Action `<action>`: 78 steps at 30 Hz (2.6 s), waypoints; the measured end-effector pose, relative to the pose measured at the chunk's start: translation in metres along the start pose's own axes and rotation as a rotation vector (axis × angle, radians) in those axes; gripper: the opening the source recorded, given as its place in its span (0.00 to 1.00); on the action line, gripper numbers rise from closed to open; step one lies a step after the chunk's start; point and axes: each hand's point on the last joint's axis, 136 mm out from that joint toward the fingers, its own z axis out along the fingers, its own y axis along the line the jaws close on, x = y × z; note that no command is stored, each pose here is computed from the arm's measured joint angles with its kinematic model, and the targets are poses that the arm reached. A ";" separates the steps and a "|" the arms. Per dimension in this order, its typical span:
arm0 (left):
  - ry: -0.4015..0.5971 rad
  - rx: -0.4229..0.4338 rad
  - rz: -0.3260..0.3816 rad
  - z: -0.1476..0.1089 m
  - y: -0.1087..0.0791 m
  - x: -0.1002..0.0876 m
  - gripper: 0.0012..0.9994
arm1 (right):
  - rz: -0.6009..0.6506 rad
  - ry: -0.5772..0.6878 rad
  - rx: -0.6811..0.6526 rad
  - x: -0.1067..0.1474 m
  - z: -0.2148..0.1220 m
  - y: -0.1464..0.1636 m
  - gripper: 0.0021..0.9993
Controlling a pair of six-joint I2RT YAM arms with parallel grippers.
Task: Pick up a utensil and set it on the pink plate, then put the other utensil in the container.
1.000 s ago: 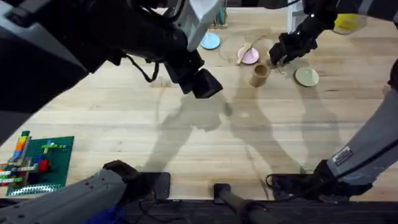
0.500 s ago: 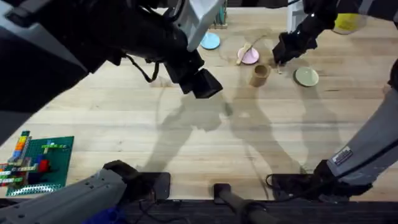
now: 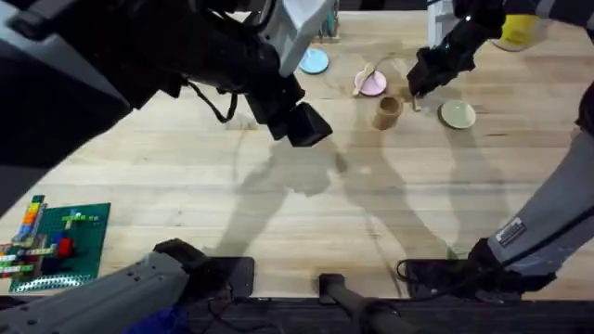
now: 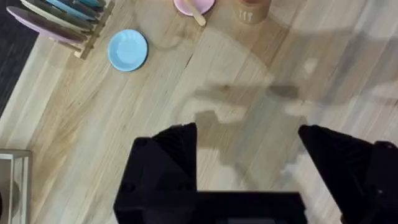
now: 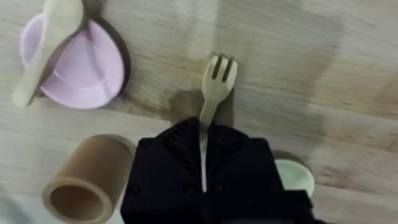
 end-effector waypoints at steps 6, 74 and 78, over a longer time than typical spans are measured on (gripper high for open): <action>0.000 0.000 0.000 0.000 0.000 0.000 1.00 | -0.010 -0.042 0.002 -0.013 -0.021 0.000 0.03; 0.000 0.000 0.000 0.000 0.000 0.000 1.00 | -1.025 -1.129 -0.669 0.031 -0.252 0.077 0.03; 0.000 0.000 0.000 0.000 0.000 0.000 1.00 | -1.054 -1.165 -0.658 0.029 -0.248 0.074 0.03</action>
